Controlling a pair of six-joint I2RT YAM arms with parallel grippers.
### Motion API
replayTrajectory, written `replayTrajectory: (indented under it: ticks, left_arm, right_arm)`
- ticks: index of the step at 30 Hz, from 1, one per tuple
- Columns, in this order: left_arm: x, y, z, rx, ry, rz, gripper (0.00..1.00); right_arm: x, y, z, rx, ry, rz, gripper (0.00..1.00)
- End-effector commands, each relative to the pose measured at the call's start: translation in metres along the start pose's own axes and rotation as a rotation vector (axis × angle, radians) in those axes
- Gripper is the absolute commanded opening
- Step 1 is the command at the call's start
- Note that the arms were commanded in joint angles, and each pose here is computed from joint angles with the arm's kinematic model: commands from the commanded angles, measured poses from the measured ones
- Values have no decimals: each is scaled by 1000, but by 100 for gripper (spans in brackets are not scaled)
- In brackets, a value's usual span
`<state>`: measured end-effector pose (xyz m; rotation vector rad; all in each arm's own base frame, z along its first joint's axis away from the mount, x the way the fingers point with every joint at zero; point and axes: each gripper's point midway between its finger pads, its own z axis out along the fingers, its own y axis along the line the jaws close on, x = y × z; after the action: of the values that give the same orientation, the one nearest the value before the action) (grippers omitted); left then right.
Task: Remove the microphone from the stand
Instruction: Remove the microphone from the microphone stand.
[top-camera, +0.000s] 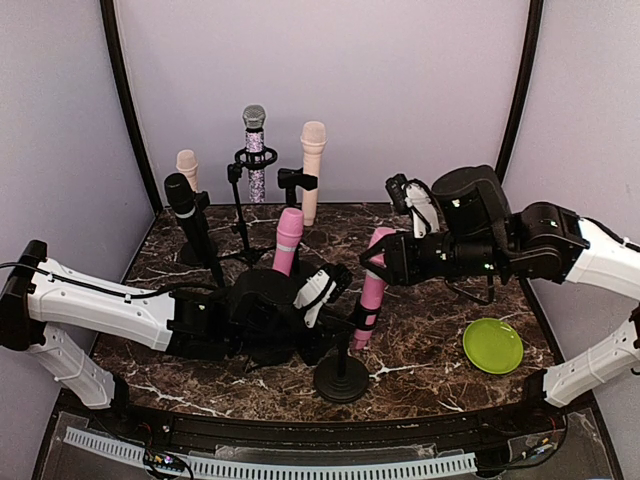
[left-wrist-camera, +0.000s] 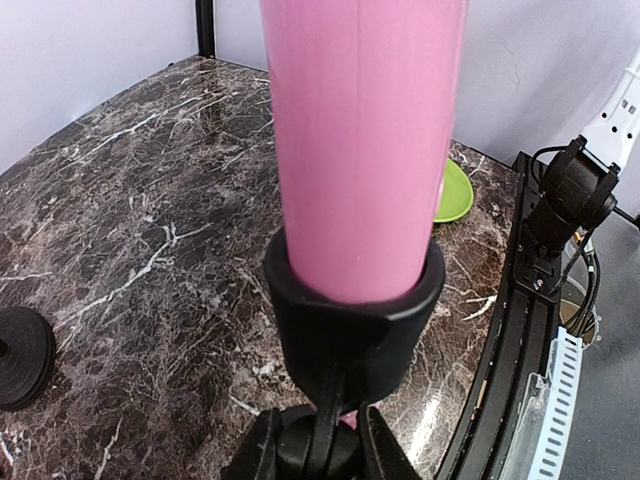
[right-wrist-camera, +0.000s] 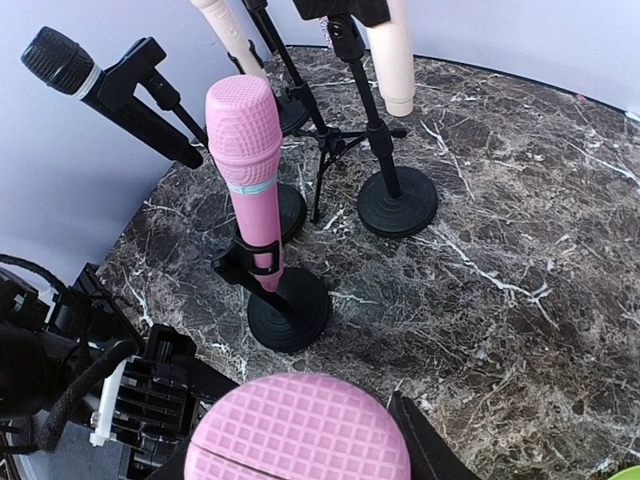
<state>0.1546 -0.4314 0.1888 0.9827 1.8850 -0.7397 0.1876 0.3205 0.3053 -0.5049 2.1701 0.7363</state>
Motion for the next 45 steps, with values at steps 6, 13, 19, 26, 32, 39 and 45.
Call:
replayTrajectory:
  ticks: [6, 13, 19, 26, 32, 39, 45]
  left_arm:
    - [56, 4, 4, -1, 170, 30, 0]
    - [56, 4, 3, 0, 170, 30, 0]
    - [60, 5, 2, -3, 177, 30, 0]
    - [75, 8, 6, -17, 241, 60, 0]
    - [85, 9, 11, -26, 284, 83, 0]
    - [87, 9, 12, -25, 290, 91, 0]
    - [91, 10, 11, -27, 297, 86, 0]
  right_arm:
    - [-62, 39, -58, -264, -262, -51, 18]
    - [-62, 54, -81, -397, -319, -90, 18]
    - [-62, 44, -78, -351, -327, -47, 18]
    - [-69, 9, -63, -123, -306, 64, 18]
    - [-74, -8, -66, -21, -309, 133, 18]
    - [-76, -15, -69, 5, -317, 167, 18]
    - [-79, -19, -72, 24, -323, 181, 18]
